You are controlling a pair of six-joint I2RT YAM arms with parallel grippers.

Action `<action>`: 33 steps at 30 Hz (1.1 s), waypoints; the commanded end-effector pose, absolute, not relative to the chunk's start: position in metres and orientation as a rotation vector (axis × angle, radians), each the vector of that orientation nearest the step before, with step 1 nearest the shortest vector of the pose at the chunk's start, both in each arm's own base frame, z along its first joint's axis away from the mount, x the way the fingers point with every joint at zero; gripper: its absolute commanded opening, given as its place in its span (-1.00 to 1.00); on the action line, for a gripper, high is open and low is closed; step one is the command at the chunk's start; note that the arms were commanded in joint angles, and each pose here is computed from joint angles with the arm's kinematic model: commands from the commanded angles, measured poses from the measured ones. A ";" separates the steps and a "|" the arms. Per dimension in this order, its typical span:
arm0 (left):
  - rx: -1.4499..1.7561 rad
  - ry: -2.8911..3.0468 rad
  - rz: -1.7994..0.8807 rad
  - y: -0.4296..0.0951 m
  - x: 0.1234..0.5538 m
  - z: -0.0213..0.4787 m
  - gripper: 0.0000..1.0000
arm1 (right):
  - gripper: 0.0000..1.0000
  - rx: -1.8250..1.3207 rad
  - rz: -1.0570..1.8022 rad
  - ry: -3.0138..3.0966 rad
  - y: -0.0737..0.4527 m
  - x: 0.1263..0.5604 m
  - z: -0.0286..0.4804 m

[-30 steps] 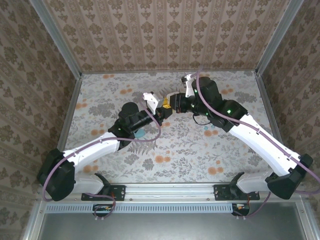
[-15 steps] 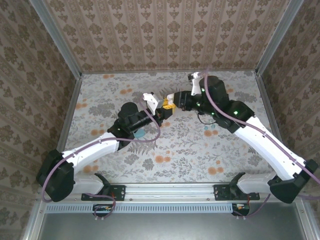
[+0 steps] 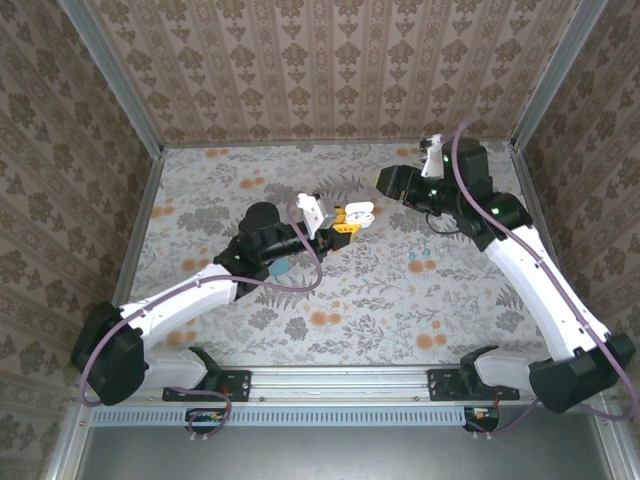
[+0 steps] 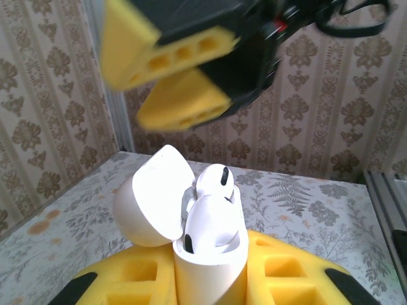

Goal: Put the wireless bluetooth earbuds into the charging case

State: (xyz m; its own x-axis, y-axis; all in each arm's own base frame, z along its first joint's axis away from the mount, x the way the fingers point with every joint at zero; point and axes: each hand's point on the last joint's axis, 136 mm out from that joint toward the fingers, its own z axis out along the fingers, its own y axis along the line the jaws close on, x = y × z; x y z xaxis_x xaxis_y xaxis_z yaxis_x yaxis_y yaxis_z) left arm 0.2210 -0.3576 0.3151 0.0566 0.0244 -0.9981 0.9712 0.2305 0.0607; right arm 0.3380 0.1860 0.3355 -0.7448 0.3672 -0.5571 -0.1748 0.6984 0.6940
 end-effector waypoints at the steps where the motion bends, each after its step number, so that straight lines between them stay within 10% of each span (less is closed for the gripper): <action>1: 1.128 1.180 -0.986 -0.361 0.210 0.339 -0.54 | 0.18 0.105 1.145 2.275 0.206 0.331 0.332; 33: 0.900 1.394 -1.077 -0.347 0.256 0.334 -0.52 | 0.19 0.071 0.976 2.131 0.171 0.300 0.331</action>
